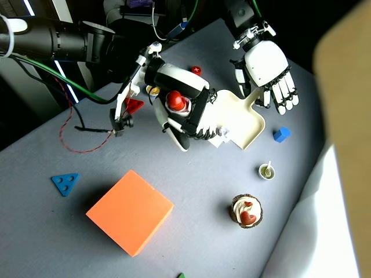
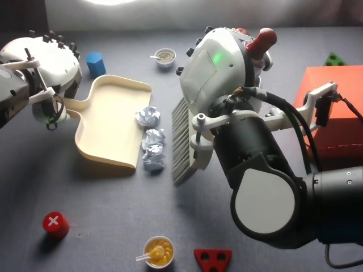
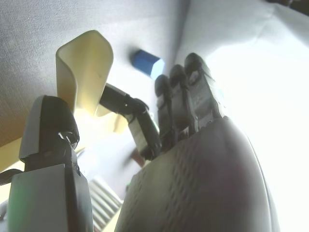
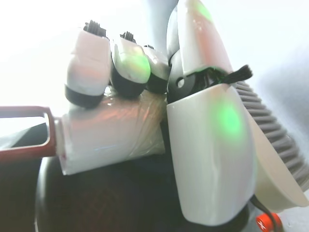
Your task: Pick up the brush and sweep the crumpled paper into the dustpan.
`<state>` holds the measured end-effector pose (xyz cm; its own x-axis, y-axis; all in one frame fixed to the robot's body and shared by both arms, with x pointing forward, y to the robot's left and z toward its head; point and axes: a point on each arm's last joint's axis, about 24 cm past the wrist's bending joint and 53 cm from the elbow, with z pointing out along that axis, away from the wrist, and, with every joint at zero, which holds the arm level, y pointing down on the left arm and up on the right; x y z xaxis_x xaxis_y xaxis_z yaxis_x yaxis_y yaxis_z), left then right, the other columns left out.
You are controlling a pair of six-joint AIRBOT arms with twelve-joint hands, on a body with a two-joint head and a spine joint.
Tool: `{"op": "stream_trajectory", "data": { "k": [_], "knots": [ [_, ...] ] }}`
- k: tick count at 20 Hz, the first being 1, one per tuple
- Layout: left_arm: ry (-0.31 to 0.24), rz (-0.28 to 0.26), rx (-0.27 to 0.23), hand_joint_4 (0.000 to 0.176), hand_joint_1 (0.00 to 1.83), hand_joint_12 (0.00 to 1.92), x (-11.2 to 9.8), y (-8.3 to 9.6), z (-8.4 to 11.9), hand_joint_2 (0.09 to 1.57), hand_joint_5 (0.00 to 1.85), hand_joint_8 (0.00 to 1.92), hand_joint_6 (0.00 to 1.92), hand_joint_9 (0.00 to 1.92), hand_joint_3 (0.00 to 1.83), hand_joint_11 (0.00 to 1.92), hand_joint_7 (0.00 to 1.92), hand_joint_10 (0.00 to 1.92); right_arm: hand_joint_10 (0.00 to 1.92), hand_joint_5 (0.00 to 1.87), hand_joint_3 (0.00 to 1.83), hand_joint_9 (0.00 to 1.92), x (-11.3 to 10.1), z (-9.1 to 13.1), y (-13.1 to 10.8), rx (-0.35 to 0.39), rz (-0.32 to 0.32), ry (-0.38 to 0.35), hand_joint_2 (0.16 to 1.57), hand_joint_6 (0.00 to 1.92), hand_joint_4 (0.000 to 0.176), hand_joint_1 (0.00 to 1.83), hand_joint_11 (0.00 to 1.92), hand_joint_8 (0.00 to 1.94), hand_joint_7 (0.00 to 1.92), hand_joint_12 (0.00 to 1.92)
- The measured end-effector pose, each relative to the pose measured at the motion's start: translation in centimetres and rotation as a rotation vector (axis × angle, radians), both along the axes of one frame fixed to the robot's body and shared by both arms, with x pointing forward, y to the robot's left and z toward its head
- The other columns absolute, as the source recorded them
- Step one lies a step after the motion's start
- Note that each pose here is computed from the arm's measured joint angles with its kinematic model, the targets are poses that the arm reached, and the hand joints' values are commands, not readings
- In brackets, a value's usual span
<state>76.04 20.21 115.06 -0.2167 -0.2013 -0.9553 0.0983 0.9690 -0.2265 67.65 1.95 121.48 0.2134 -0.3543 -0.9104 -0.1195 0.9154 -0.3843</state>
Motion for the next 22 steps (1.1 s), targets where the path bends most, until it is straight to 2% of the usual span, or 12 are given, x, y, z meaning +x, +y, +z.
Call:
{"op": "stream_trajectory", "data": {
  "k": [1,3,6,7,8,10,12,14,15,18,19,22],
  "knots": [
    [0.0,0.002,0.001,0.026,1.05,0.01,0.0,0.0,-0.1,1.16,0.9,0.01,1.1,0.23,0.0,0.18,0.32,0.0,1.92,0.96,0.0,1.44,0.4,-0.2,-0.2,-0.007,-0.012,0.001,1.19,1.92,0.176,1.56,1.55,1.94,1.25,1.92],
    [0.0,-0.001,0.002,0.033,1.04,0.01,-0.1,-0.1,-0.1,1.16,0.9,0.0,1.11,0.21,0.0,0.17,0.3,0.0,1.92,0.97,0.0,1.45,1.0,-0.4,-0.6,-0.013,-0.03,0.0,1.18,1.92,0.176,1.57,1.56,1.94,1.25,1.92],
    [-0.001,0.002,0.0,0.035,1.06,0.01,-0.2,-0.1,0.0,1.13,0.95,0.0,1.03,0.23,0.0,0.18,0.33,0.0,1.92,0.96,0.0,1.45,1.8,-0.5,-0.9,-0.026,-0.051,-0.014,1.17,1.92,0.171,1.57,1.57,1.94,1.23,1.92],
    [0.003,0.003,-0.003,0.06,1.04,0.01,-0.2,-0.2,-0.2,1.14,0.94,0.0,1.05,0.22,0.0,0.17,0.31,0.0,1.92,0.95,0.0,1.46,2.0,-0.6,-0.6,-0.034,-0.05,-0.016,1.19,1.92,0.17,1.57,1.58,1.94,1.24,1.92],
    [0.002,0.005,-0.003,0.06,1.04,0.01,-0.2,-0.2,-0.2,1.14,0.94,0.0,1.05,0.22,0.0,0.17,0.31,0.0,1.92,0.95,0.0,1.46,2.0,-0.6,-0.4,-0.041,-0.047,-0.017,1.19,1.92,0.17,1.57,1.58,1.94,1.24,1.92],
    [0.007,0.007,-0.003,0.029,1.07,0.02,-0.2,-0.1,-0.4,1.12,0.97,0.01,0.99,0.25,0.0,0.2,0.34,0.01,1.92,0.94,0.0,1.46,2.1,-0.8,0.4,-0.053,-0.038,-0.017,1.18,1.92,0.17,1.56,1.58,1.94,1.25,1.92],
    [0.009,0.01,-0.003,0.031,1.06,0.01,-0.3,0.0,-0.6,1.13,0.96,0.0,1.01,0.25,0.0,0.19,0.34,0.0,1.92,0.92,0.0,1.44,2.1,-1.0,1.2,-0.065,-0.03,-0.022,1.19,1.92,0.167,1.56,1.57,1.94,1.23,1.92],
    [0.019,0.009,-0.007,0.047,1.05,0.01,-0.4,-0.1,-0.9,1.14,0.93,0.0,1.05,0.21,0.0,0.18,0.3,0.0,1.92,0.92,0.0,1.45,2.1,-1.1,2.1,-0.089,-0.022,-0.028,1.2,1.92,0.163,1.57,1.57,1.94,1.23,1.92],
    [0.019,0.011,-0.007,0.027,1.06,0.01,-0.4,-0.1,-0.9,1.14,0.94,0.0,1.05,0.21,0.0,0.19,0.3,0.0,1.92,0.92,0.0,1.45,2.2,-1.0,2.2,-0.092,-0.023,-0.035,1.2,1.92,0.162,1.55,1.57,1.94,1.24,1.92],
    [0.018,0.012,-0.007,0.024,1.06,0.01,-0.4,-0.1,-0.9,1.14,0.94,0.0,1.05,0.21,0.0,0.17,0.31,0.0,1.92,0.92,0.0,1.43,2.6,-0.7,2.2,-0.091,-0.023,-0.055,1.19,1.92,0.172,1.57,1.56,1.94,1.23,1.92],
    [0.019,0.012,-0.008,0.002,1.07,0.01,-0.5,-0.1,-0.9,1.14,0.94,0.0,1.04,0.21,0.0,0.17,0.29,0.0,1.92,0.91,0.0,1.43,2.6,-0.5,2.0,-0.076,-0.022,-0.059,1.19,1.92,0.172,1.56,1.56,1.94,1.23,1.92],
    [0.019,0.012,-0.008,0.0,1.08,0.0,-0.5,-0.1,-0.9,1.14,0.94,0.0,1.05,0.21,0.0,0.16,0.29,0.0,1.92,0.92,0.0,1.44,2.4,0.1,2.5,-0.061,-0.003,-0.083,1.19,1.92,0.172,1.57,1.57,1.94,1.24,1.92]
  ]
}}
